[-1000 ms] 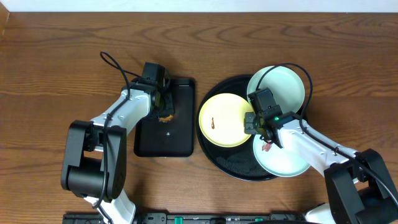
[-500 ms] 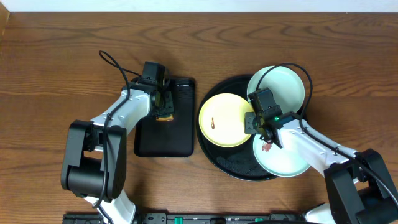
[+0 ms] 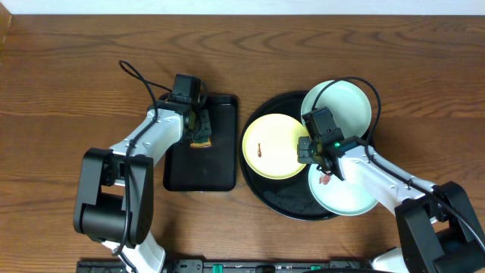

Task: Clean dirty plates on tray and stack at the side
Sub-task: 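Lift the sponge with the left gripper above the black tray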

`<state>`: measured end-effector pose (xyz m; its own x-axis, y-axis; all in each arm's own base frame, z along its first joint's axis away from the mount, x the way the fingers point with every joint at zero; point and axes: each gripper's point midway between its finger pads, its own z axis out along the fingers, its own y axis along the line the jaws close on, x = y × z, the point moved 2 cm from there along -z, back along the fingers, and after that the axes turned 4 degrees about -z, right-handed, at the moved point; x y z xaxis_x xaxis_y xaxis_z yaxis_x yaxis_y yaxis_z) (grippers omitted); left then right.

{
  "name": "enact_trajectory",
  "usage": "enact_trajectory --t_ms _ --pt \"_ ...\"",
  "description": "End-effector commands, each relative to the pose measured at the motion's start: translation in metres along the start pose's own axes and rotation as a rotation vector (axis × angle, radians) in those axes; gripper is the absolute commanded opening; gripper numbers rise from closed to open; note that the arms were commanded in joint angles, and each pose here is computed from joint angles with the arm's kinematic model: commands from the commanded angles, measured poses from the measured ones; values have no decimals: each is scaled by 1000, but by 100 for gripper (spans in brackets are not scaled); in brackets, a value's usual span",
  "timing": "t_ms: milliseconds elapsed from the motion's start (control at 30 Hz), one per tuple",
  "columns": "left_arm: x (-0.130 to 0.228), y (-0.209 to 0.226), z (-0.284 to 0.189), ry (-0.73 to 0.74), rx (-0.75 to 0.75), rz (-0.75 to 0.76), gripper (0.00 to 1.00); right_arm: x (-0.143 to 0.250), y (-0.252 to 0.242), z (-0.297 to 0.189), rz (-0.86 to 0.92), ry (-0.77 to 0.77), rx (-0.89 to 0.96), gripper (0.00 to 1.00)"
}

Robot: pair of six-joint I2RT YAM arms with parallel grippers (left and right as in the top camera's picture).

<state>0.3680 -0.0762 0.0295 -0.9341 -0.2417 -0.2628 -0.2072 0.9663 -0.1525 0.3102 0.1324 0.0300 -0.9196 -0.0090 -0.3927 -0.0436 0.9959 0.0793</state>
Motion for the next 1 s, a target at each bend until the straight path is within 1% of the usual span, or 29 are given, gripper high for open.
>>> enact_trajectory --t_ms 0,67,333,367,400,467,500,567,967 --pt "-12 -1 -12 -50 -10 4 56 5 -2 3 -8 13 13 11" --pt "-12 -2 -13 -50 -5 4 58 4 -2 3 -7 13 13 11" --pt "-13 -3 -15 -57 -3 4 58 4 -2 3 -7 13 13 11" --pt "-13 -3 -15 -57 -3 4 56 4 -2 3 -8 13 13 11" --pt "-13 -3 -15 -57 -3 4 49 4 -2 3 -7 13 13 11" --pt "-13 -3 -15 -58 -3 4 46 5 -2 3 -8 14 13 11" --pt "-14 -3 -15 -60 -1 4 46 5 -2 3 -8 14 13 11" --pt "-14 -3 -15 -62 -1 4 52 5 -2 3 -8 14 13 11" --pt "-17 -5 -22 -81 8 4 53 5 -2 3 -8 13 13 11"
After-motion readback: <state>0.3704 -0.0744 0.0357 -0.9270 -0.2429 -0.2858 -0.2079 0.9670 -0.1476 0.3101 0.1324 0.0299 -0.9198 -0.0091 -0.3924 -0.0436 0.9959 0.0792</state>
